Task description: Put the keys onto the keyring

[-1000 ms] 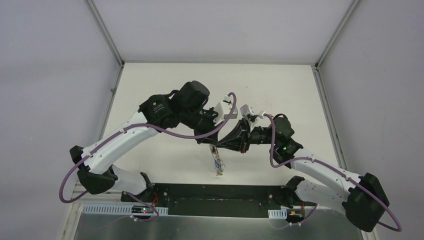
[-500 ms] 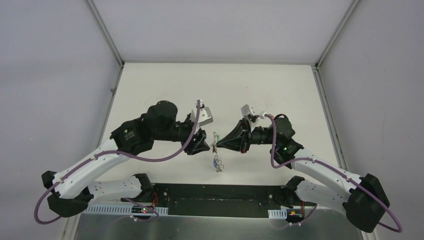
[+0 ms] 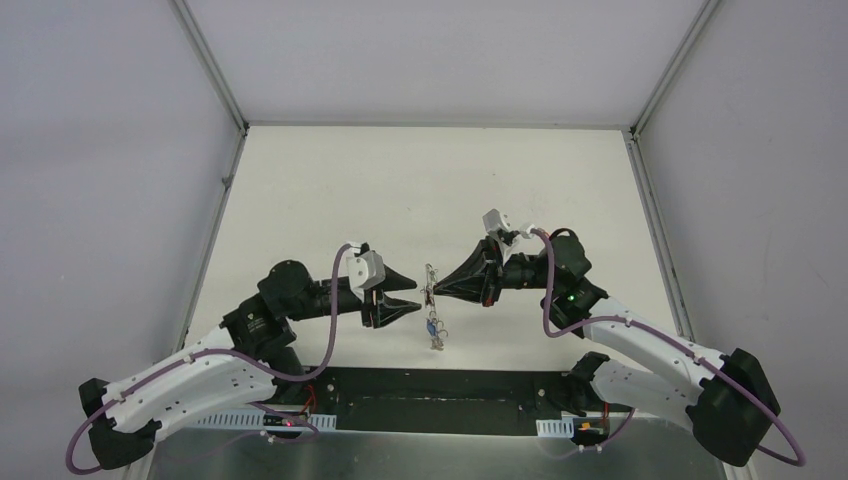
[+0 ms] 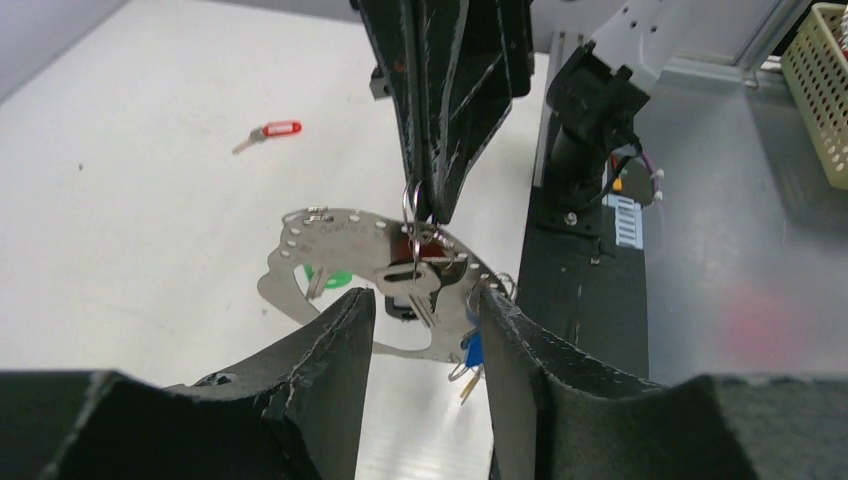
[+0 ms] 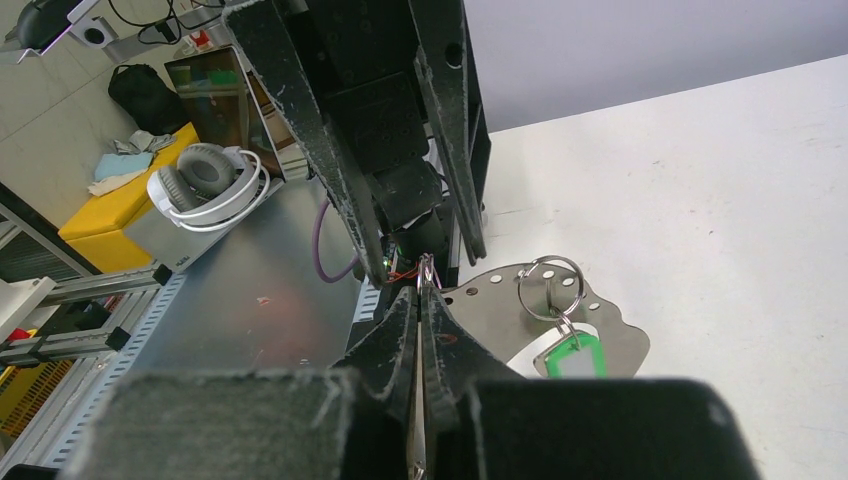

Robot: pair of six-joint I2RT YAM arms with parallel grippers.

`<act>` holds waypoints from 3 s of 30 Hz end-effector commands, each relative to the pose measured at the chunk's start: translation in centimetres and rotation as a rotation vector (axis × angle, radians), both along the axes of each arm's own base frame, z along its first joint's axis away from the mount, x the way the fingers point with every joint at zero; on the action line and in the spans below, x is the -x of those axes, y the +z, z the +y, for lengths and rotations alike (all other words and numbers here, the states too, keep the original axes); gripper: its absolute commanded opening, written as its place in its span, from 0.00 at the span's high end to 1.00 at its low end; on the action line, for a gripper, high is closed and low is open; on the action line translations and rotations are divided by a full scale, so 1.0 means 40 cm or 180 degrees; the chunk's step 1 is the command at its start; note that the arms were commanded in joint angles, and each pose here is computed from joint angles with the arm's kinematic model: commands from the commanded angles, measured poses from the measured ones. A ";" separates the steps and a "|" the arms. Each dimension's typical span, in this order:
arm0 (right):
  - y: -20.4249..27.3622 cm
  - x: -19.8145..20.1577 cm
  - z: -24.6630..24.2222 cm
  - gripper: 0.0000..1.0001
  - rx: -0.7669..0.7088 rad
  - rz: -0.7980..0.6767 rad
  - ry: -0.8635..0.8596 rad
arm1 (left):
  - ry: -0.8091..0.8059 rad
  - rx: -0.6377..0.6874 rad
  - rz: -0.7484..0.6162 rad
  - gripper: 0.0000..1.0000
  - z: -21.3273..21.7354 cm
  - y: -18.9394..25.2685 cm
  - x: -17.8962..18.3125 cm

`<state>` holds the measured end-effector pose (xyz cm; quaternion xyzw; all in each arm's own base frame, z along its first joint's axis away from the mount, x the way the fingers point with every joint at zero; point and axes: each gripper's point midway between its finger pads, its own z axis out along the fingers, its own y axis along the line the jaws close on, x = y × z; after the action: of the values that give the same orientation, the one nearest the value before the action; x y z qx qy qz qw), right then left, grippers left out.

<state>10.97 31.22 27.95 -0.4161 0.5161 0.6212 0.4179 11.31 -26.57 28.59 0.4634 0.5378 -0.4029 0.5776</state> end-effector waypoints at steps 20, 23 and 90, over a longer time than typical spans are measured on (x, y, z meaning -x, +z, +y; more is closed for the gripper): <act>0.050 0.010 -0.009 1.00 -0.0177 -0.0218 -0.0014 | -0.0307 0.0359 -0.0342 0.75 -0.054 0.093 0.013; 0.049 0.010 -0.009 1.00 -0.0173 -0.0219 -0.0016 | -0.0321 0.0374 -0.0330 0.82 -0.054 0.095 0.016; 0.109 0.028 0.086 0.88 -0.0233 -0.0347 0.0311 | -0.0352 -0.1811 0.0930 1.00 -0.027 0.094 0.013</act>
<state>10.32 34.41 29.33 -0.4509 0.4925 0.6235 0.4067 10.91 -27.09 30.47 0.5676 0.7047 -0.3155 0.2858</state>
